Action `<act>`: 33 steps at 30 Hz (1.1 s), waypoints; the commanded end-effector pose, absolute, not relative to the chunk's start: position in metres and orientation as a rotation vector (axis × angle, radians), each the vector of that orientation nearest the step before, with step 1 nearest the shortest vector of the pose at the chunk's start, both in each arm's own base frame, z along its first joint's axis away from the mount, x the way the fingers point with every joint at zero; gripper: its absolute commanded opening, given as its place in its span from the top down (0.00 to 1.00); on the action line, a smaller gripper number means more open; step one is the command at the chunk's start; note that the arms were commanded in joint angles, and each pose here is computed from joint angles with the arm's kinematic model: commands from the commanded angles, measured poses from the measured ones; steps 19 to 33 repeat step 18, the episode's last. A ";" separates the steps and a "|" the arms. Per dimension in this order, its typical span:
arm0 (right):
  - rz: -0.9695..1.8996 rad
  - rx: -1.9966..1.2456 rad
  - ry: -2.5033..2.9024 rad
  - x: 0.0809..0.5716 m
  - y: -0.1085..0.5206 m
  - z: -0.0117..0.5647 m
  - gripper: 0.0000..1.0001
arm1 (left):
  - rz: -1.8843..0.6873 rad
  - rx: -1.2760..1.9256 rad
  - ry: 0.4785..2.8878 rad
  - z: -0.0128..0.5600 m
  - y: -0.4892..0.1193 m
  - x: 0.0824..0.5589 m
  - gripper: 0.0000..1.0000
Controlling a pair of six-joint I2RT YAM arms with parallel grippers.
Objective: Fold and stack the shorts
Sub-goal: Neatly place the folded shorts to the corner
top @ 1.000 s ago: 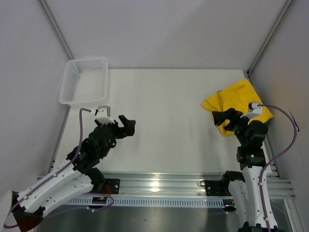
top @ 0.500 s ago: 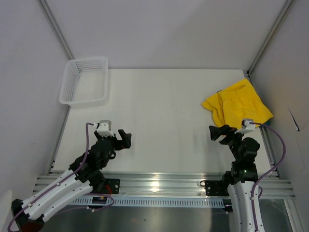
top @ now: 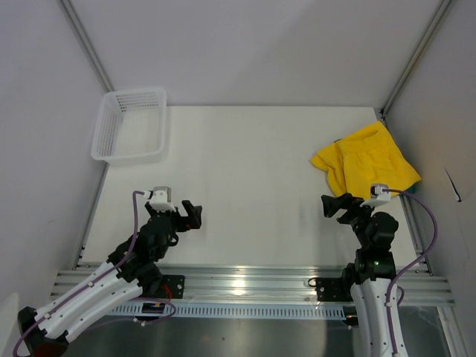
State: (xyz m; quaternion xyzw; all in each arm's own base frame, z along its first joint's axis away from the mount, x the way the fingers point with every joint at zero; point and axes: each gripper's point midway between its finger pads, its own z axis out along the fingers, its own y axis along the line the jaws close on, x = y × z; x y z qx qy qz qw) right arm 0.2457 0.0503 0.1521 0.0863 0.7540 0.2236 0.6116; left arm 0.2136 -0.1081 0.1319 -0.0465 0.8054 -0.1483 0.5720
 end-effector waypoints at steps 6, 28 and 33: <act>0.504 0.204 1.702 0.248 0.048 0.159 0.00 | -0.352 -0.130 1.864 0.136 -0.108 0.217 0.01; 0.503 0.210 1.702 0.248 0.047 0.158 0.01 | -0.351 -0.134 1.864 0.137 -0.107 0.217 0.01; 0.503 0.210 1.702 0.248 0.047 0.158 0.01 | -0.351 -0.134 1.864 0.137 -0.107 0.217 0.01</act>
